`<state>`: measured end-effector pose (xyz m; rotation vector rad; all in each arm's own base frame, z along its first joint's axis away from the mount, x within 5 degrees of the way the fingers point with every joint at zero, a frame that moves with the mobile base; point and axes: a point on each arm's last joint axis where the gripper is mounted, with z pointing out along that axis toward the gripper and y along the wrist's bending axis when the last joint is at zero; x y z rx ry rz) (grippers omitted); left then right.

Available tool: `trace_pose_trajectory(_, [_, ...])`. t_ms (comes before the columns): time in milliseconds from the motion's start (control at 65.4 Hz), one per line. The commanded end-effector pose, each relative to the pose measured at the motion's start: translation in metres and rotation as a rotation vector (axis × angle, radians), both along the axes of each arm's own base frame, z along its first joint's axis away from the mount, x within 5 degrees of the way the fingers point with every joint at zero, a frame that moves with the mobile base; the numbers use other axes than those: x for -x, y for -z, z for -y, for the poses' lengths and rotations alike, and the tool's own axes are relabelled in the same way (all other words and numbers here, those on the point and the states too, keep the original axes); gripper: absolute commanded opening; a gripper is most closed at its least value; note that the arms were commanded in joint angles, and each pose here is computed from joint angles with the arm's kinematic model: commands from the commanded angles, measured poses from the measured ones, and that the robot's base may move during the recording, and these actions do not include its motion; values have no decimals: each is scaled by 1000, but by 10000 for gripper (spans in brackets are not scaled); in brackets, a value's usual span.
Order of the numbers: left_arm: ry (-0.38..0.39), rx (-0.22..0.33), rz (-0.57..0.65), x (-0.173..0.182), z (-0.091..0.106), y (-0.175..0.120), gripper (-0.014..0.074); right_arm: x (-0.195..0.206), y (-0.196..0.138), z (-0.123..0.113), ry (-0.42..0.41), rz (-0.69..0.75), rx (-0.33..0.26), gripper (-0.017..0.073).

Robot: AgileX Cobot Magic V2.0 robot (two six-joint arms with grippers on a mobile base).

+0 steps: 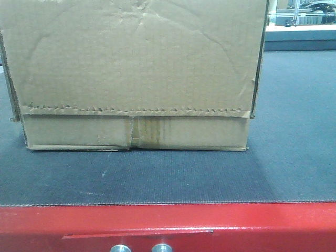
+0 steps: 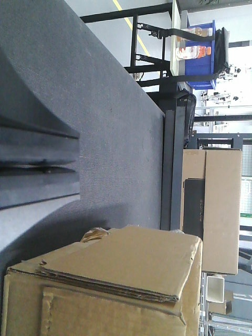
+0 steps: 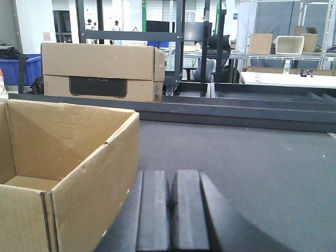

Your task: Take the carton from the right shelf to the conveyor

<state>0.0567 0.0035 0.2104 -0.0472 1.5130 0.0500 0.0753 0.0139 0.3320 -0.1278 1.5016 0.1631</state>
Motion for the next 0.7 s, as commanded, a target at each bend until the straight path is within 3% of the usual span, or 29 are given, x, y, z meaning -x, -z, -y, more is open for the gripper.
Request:
trace_pose_trajectory(0, [-2, -2, 24, 1, 0, -2, 15, 1, -2, 1, 6, 31, 18, -69])
trace_pose_trajectory(581, [-2, -2, 24, 1, 0, -2, 15, 0, 1, 1, 9, 15, 8, -69])
trace_pose_trajectory(688, [-2, -2, 24, 1, 0, -2, 15, -1, 8, 3, 46, -13, 29, -69])
